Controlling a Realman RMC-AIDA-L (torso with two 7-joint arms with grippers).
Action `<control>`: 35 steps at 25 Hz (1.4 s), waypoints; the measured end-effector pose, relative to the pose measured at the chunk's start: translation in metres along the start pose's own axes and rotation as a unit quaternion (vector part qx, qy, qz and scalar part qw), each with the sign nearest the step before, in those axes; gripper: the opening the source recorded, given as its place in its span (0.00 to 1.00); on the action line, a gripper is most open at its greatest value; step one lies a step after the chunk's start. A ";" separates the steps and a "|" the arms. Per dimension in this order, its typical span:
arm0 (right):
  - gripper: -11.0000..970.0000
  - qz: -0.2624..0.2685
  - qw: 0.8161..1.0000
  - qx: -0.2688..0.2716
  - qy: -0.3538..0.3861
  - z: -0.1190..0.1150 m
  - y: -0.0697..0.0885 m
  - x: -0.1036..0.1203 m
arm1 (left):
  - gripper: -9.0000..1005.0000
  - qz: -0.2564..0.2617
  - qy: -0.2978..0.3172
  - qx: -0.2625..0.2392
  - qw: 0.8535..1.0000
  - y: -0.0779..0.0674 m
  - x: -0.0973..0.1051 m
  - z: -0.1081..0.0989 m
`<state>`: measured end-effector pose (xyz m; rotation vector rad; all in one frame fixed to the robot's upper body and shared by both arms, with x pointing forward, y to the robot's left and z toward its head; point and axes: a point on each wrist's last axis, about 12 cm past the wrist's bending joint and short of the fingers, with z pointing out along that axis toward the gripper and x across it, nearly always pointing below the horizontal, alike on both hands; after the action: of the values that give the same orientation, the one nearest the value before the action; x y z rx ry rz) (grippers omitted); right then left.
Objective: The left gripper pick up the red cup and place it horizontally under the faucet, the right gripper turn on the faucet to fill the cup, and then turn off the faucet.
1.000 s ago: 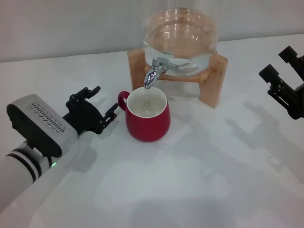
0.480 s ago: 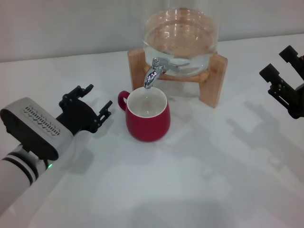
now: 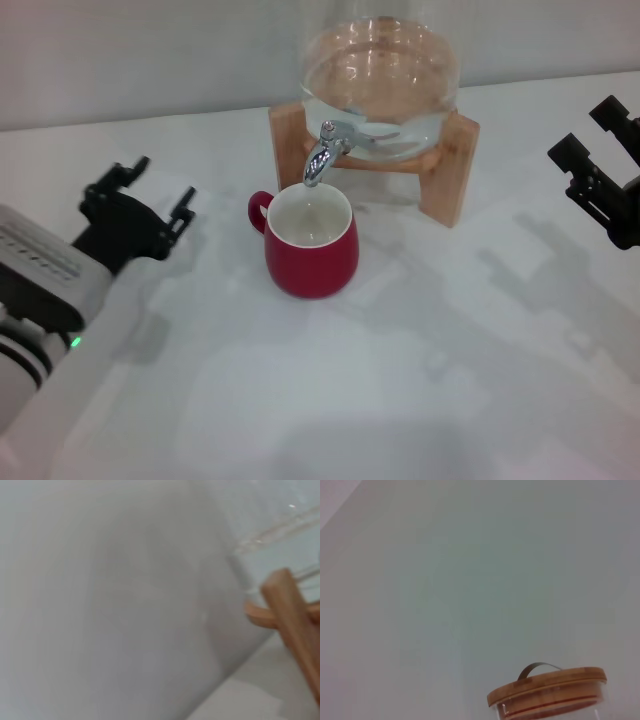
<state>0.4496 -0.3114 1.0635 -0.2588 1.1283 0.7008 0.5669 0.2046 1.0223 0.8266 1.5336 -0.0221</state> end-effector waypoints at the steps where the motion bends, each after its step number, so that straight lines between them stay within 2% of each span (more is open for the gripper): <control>1: 0.81 0.000 1.000 0.000 0.000 0.000 0.000 0.000 | 0.62 -0.007 -0.002 -0.010 1.000 0.003 0.001 -0.001; 6: 0.81 -0.001 1.000 0.001 -0.001 0.000 0.000 0.000 | 0.62 -0.058 -0.020 -0.072 0.995 0.018 0.002 -0.010; 12: 0.81 -0.002 1.000 0.002 0.000 0.000 -0.001 0.000 | 0.62 -0.123 -0.046 -0.122 0.984 0.030 0.002 -0.019; 20: 0.80 -0.002 1.000 0.002 0.001 0.000 -0.002 -0.001 | 0.62 -0.227 -0.103 -0.191 0.949 0.044 0.007 -0.044; 27: 0.80 0.004 1.000 -0.004 0.008 0.007 -0.003 0.002 | 0.62 -0.230 -0.101 -0.204 0.946 0.044 0.015 -0.056; 34: 0.80 0.026 0.999 -0.016 0.032 0.027 -0.006 0.011 | 0.62 -0.218 -0.082 -0.212 0.949 0.042 0.024 -0.066; 35: 0.80 0.033 0.998 -0.024 0.042 0.037 -0.006 0.014 | 0.62 -0.213 -0.078 -0.214 0.950 0.042 0.026 -0.067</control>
<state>0.4841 -0.2917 1.0658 -0.2959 1.2051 0.7819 0.5321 0.2800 1.0303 0.1384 1.4685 -0.0670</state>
